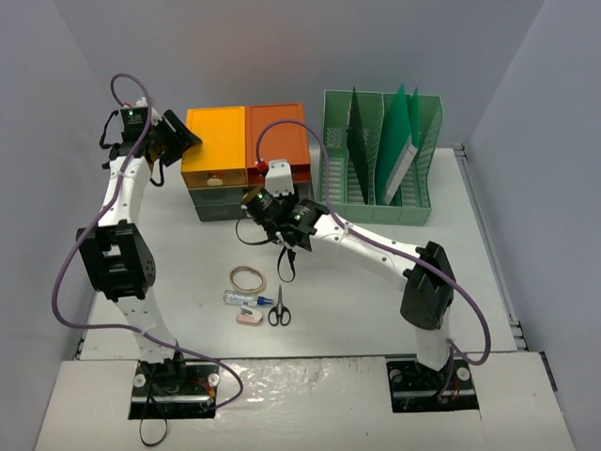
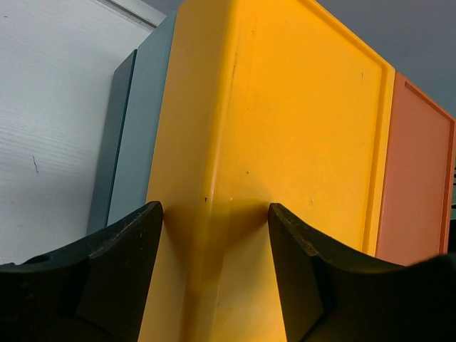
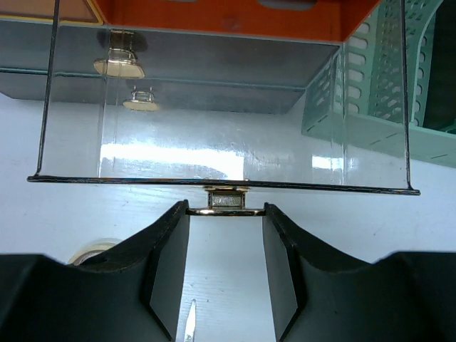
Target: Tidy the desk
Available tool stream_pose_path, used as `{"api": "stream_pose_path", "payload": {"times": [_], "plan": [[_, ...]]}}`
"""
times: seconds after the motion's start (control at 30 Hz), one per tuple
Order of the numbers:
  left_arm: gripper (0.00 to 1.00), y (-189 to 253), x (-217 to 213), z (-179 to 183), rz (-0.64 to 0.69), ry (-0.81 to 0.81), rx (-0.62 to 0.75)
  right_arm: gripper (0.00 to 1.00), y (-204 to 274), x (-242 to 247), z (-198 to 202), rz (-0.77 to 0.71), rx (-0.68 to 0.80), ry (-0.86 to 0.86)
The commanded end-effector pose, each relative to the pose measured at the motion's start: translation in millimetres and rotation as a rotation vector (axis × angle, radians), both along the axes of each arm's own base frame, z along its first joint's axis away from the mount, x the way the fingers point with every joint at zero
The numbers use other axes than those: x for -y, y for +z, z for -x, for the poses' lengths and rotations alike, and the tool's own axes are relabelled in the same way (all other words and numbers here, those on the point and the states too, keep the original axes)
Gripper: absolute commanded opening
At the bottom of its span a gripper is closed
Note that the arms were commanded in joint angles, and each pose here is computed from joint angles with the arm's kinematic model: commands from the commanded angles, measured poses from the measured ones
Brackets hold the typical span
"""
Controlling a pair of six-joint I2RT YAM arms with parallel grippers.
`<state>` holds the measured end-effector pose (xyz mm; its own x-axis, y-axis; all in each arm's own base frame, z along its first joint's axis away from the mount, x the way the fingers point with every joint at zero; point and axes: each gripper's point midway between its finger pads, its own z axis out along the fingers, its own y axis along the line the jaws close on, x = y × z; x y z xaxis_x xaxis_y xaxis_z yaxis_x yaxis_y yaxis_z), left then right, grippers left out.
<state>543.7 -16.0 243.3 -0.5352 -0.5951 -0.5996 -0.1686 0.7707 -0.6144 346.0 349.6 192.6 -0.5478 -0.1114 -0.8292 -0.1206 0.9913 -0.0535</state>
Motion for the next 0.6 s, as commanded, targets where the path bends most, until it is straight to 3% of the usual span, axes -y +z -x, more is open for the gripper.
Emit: {"api": "stream_pose_path", "payload": {"times": [0.0, 0.3, 0.47, 0.57], "plan": [[0.55, -14.9, -5.5, 22.3, -0.052, 0.006, -0.086, 0.14, -22.6, -6.1, -1.6, 0.048, -0.080, 0.039], [0.55, -11.4, -4.7, 21.6, -0.052, 0.000, -0.074, 0.76, -3.6, 13.6, -14.6, 0.011, -0.053, -0.047], [0.55, -11.4, -4.0, 22.2, -0.049, -0.002, -0.072, 0.81, 8.4, 22.1, -9.9, -0.003, -0.049, -0.060], [0.55, -9.8, -3.9, 22.4, -0.049, -0.002, -0.068, 0.82, 40.5, 27.1, 7.5, -0.058, -0.011, -0.054]]}}
